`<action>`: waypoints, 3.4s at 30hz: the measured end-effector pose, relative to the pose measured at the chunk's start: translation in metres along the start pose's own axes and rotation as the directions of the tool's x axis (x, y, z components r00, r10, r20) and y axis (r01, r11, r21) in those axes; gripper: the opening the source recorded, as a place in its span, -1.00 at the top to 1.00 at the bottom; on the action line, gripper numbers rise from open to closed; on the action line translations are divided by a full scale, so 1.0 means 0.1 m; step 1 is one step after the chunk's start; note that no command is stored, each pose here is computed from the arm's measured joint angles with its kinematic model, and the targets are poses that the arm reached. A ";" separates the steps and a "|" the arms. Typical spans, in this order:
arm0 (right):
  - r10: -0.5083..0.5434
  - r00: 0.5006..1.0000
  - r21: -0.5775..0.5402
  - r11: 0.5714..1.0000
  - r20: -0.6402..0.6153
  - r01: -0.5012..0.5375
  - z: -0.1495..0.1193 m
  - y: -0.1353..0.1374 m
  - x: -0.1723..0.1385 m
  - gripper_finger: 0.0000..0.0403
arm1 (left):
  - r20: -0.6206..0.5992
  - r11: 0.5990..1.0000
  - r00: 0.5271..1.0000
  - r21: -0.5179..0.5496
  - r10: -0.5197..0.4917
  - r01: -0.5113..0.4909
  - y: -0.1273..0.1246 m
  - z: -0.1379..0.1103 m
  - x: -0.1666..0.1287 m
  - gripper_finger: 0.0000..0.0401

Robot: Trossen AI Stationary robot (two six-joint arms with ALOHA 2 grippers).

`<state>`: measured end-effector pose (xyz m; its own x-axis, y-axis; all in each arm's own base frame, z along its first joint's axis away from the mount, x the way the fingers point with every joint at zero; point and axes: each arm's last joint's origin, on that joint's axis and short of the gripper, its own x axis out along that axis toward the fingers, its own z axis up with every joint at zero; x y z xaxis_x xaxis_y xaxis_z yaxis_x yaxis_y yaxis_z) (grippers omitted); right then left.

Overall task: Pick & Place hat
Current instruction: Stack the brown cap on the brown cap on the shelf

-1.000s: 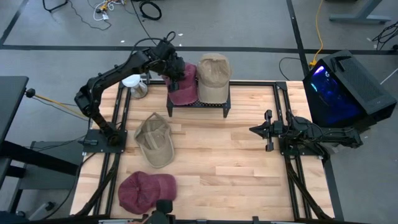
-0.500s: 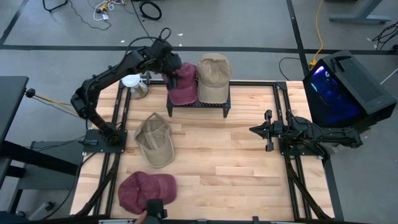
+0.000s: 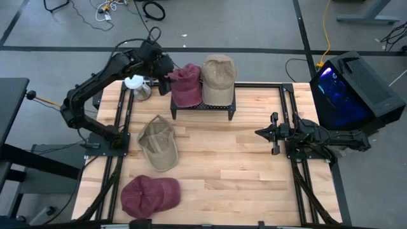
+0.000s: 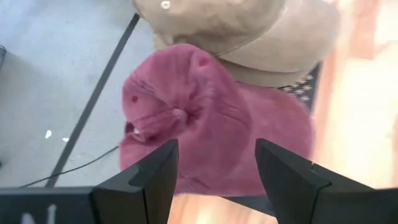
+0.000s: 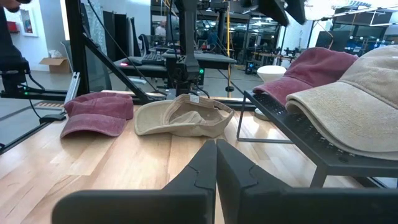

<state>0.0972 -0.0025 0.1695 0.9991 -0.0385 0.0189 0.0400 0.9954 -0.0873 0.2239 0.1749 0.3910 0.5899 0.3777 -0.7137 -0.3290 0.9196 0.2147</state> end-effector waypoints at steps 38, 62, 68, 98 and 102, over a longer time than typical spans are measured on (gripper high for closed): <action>0.000 1.000 0.000 1.000 0.000 0.000 0.00 0.00 0.00 0.95 | -0.291 0.953 0.908 -0.112 -0.303 0.282 -1.27 -0.60 0.01 -0.10; 0.000 1.000 0.000 1.000 0.001 0.000 0.00 0.00 0.00 0.95 | -0.364 0.893 0.867 -0.415 -0.341 0.177 -1.64 -1.14 0.45 -0.10; 0.000 1.000 0.000 1.000 0.000 0.000 0.00 0.00 0.00 0.95 | -0.339 0.791 0.877 -0.608 -0.341 0.073 -1.66 -1.10 0.51 -0.10; 0.000 1.000 0.000 1.000 0.000 0.000 0.00 0.00 0.00 0.95 | -0.369 0.394 0.892 -0.884 -0.262 -0.250 -2.30 -1.14 0.65 -0.04; 0.000 1.000 0.000 1.000 0.001 0.000 0.00 0.00 0.00 0.95 | -0.351 0.331 0.904 -0.906 -0.243 -0.262 -2.34 -1.11 0.70 -0.04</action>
<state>0.0972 -0.0025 0.1695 0.9991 -0.0383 0.0195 0.0398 0.9954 -0.0874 0.2599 -0.0257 0.2166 0.3551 0.0800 -0.9314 -0.9320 0.1072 -0.3461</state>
